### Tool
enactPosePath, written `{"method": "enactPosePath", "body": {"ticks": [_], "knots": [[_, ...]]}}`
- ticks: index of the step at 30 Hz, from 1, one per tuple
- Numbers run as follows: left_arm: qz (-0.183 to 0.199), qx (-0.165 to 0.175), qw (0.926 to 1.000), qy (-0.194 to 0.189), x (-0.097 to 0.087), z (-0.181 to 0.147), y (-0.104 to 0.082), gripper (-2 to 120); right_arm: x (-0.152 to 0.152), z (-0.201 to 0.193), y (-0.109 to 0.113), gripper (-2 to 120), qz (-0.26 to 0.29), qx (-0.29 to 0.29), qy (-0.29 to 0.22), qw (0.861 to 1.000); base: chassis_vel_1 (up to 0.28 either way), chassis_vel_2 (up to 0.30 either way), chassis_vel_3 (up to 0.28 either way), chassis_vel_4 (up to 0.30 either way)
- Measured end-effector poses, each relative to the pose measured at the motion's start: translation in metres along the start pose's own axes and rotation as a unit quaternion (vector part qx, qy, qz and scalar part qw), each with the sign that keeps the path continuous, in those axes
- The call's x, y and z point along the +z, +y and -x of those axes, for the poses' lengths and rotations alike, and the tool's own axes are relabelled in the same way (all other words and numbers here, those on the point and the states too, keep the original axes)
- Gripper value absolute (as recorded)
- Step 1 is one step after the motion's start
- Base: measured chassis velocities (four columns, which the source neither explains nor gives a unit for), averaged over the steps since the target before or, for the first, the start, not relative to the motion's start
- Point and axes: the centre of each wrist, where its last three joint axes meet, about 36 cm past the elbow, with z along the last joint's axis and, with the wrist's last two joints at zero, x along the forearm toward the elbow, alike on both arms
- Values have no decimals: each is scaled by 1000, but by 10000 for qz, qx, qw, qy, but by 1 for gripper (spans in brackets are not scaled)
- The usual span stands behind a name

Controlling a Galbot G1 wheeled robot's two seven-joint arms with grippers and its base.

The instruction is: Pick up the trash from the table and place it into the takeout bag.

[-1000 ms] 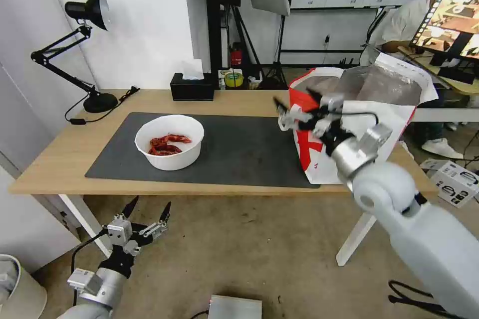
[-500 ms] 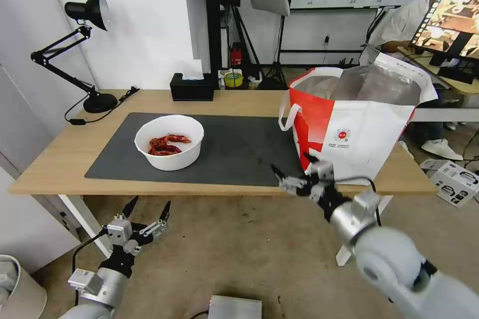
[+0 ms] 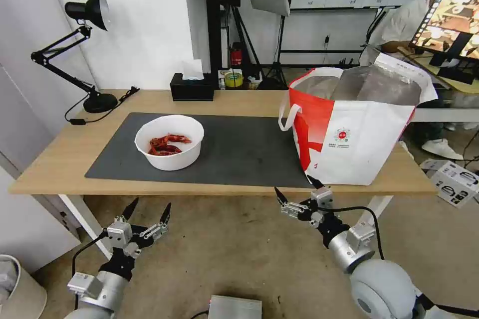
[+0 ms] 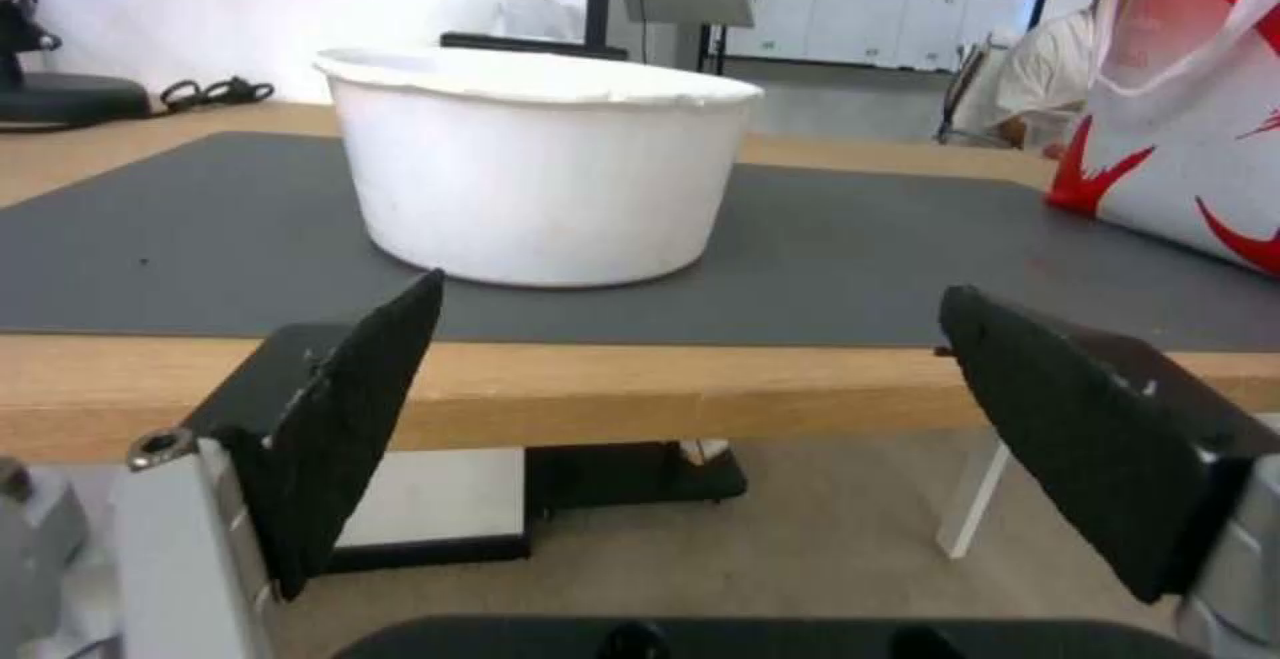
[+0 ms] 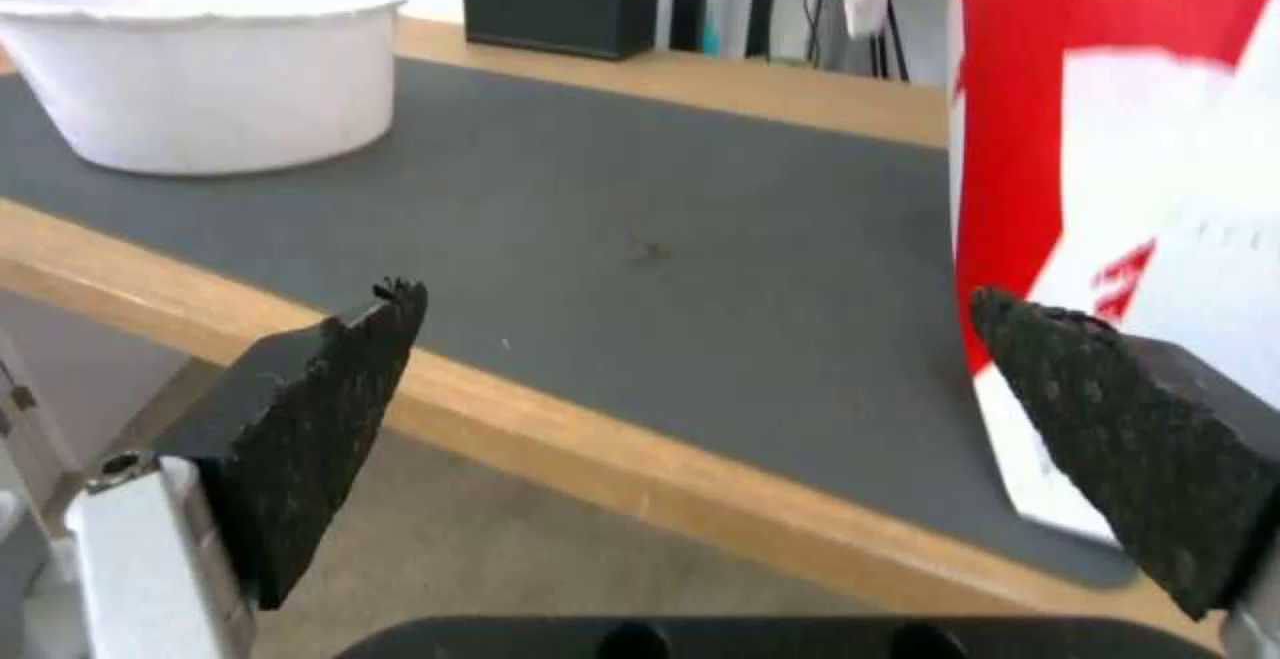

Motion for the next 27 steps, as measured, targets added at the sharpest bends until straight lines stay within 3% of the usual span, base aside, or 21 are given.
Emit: {"method": "enactPosePath", "body": {"ticks": [27], "knots": [[8, -31, 10000, 12, 1, -5, 0, 100, 29, -3, 13, 100, 392, 420, 121, 9983, 0, 0, 0, 0]]}}
